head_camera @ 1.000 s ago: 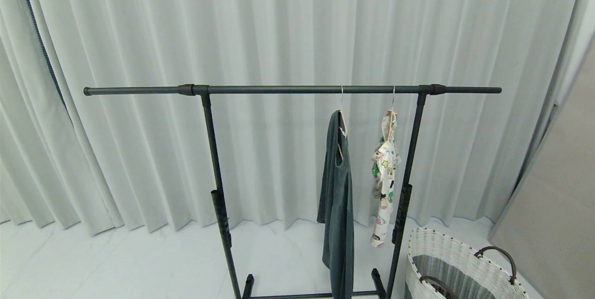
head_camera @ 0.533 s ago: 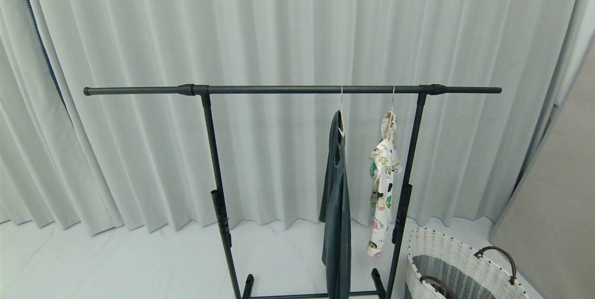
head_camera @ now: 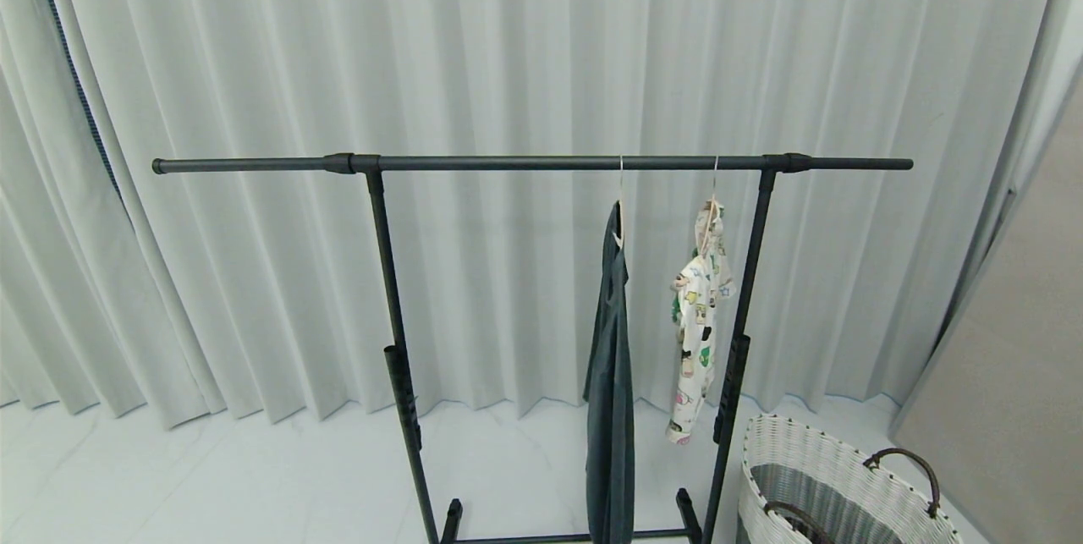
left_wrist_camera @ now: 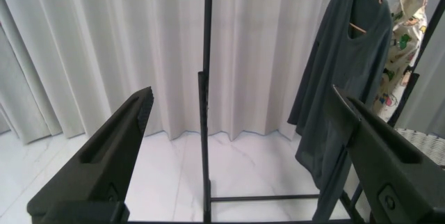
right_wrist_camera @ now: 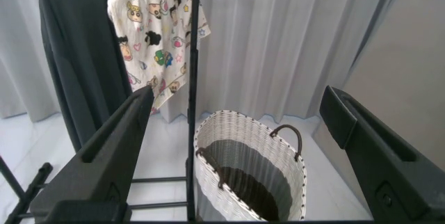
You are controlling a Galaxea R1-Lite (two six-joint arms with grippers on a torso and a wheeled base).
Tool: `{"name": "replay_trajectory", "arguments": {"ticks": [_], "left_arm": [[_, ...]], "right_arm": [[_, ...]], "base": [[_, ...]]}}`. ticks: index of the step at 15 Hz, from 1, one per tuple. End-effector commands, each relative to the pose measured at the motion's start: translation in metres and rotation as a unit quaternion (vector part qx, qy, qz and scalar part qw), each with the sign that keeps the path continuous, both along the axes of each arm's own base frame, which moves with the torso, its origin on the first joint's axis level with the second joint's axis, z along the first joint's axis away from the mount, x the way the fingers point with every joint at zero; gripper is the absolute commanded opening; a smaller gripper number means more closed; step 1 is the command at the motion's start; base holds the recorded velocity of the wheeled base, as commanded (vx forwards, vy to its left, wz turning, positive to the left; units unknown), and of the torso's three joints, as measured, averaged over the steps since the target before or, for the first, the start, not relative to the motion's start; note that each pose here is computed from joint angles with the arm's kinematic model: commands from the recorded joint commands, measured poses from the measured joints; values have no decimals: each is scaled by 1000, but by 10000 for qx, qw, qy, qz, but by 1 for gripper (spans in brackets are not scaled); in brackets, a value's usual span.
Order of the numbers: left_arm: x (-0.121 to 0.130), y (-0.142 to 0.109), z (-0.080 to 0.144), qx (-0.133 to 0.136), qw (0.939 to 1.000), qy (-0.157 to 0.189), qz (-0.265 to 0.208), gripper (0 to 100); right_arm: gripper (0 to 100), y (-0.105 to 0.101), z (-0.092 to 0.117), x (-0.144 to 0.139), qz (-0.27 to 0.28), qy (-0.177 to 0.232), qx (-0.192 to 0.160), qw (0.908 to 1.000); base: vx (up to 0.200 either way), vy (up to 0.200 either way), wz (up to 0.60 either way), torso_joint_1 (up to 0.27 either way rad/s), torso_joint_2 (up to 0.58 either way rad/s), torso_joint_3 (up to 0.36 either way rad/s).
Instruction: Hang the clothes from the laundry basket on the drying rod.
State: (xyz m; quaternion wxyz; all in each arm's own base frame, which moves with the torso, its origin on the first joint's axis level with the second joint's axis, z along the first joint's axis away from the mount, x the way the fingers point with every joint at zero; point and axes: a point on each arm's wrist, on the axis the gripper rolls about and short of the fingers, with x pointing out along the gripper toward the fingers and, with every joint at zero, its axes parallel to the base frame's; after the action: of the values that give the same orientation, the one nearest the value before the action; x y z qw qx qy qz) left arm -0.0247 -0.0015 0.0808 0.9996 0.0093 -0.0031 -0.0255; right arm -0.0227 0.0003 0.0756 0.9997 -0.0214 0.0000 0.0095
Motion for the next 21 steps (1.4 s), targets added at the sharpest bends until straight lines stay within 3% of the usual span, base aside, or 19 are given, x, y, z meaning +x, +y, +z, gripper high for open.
{"name": "replay_trajectory", "arguments": {"ticks": [1, 21], "left_arm": [[0, 0, 0, 0, 10000, -2, 2, 100], [0, 0, 0, 0, 10000, -2, 2, 100]], "right_arm": [[100, 0, 0, 0, 5, -10, -1, 10000], [100, 0, 0, 0, 5, -3, -39, 10000]], "base": [[0, 0, 0, 0, 0, 0], [0, 0, 0, 0, 0, 0]]}}
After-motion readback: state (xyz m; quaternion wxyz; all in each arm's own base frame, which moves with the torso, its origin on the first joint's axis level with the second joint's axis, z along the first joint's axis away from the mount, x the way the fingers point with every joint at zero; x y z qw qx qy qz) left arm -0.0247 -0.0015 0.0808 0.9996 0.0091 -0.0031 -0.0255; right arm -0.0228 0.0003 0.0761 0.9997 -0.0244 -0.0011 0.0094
